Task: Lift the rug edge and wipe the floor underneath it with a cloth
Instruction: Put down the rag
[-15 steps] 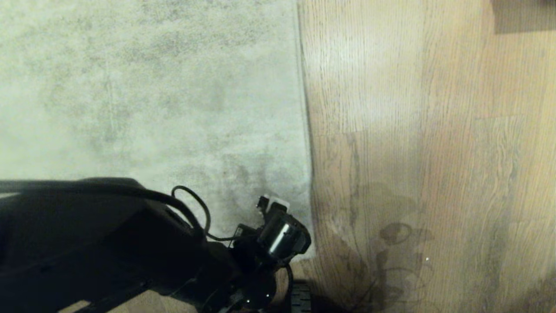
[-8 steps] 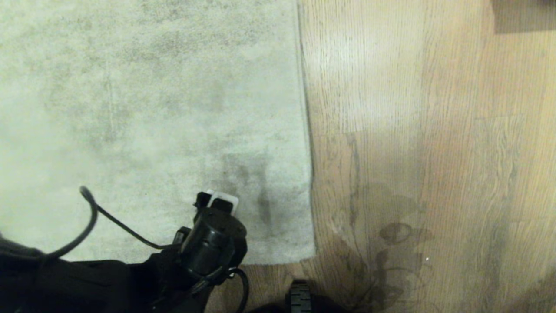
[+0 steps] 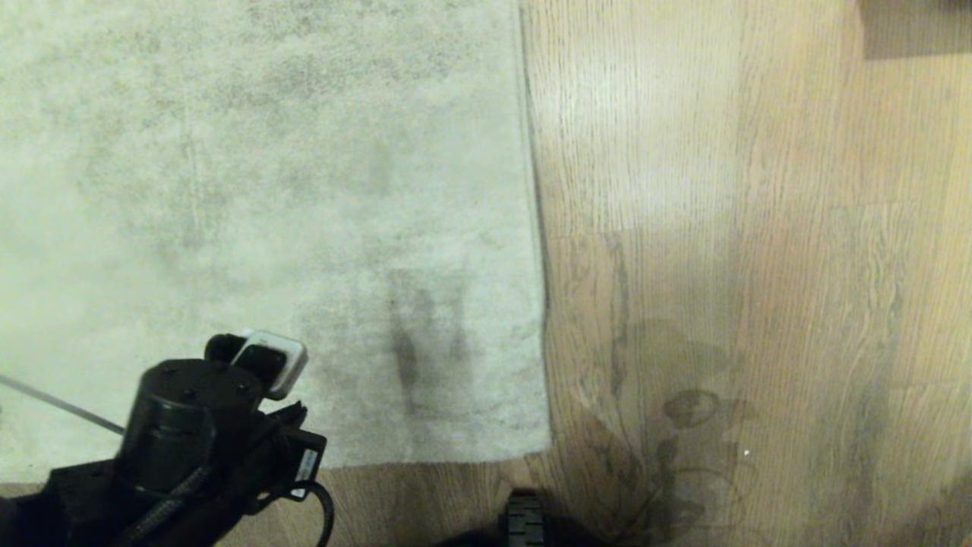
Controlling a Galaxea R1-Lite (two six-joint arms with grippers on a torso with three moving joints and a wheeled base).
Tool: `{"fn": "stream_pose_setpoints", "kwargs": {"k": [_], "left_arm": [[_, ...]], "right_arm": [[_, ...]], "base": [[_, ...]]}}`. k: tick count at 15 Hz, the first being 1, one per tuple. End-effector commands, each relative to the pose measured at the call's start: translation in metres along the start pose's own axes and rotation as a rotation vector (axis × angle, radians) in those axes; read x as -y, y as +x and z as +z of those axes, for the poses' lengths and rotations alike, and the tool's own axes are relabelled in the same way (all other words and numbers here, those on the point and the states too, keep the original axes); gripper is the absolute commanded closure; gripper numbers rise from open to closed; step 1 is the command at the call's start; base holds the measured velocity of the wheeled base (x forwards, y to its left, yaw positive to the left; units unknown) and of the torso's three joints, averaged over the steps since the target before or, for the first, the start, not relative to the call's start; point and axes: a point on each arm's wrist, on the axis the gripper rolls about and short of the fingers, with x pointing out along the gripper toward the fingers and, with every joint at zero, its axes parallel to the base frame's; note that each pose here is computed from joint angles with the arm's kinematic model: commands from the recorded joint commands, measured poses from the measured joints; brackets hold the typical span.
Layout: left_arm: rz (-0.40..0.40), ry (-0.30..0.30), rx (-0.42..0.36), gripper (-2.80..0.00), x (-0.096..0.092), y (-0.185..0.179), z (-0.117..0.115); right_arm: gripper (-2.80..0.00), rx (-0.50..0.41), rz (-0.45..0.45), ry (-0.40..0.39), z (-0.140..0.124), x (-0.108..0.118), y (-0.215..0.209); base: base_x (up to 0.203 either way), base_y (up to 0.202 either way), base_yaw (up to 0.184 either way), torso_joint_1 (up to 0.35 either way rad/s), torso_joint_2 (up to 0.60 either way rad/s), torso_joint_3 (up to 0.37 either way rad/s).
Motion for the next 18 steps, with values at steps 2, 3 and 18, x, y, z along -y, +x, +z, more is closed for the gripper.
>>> {"fn": "stream_pose_setpoints", "kwargs": {"k": [2,3,18], "left_arm": [[0.004,-0.029,0.039,0.0,-0.041,-0.008,-0.001],[-0.003,-0.023,0.038,0.0,-0.051,-0.009,-0.004],[0.001,-0.118,0.204,0.0,-0.081,-0.08,-0.09]], "right_arm": [[0.0,0.0,0.0,0.0,0.0,0.0,0.0],[0.0,-0.001,0.0,0.0,0.0,0.0,0.0],[0.0,0.0,0.0,0.0,0.0,0.0,0.0]], "base": [[0.0,0.0,0.0,0.0,0.0,0.0],[0.0,0.0,0.0,0.0,0.0,0.0],[0.0,0.0,0.0,0.0,0.0,0.0]]}}
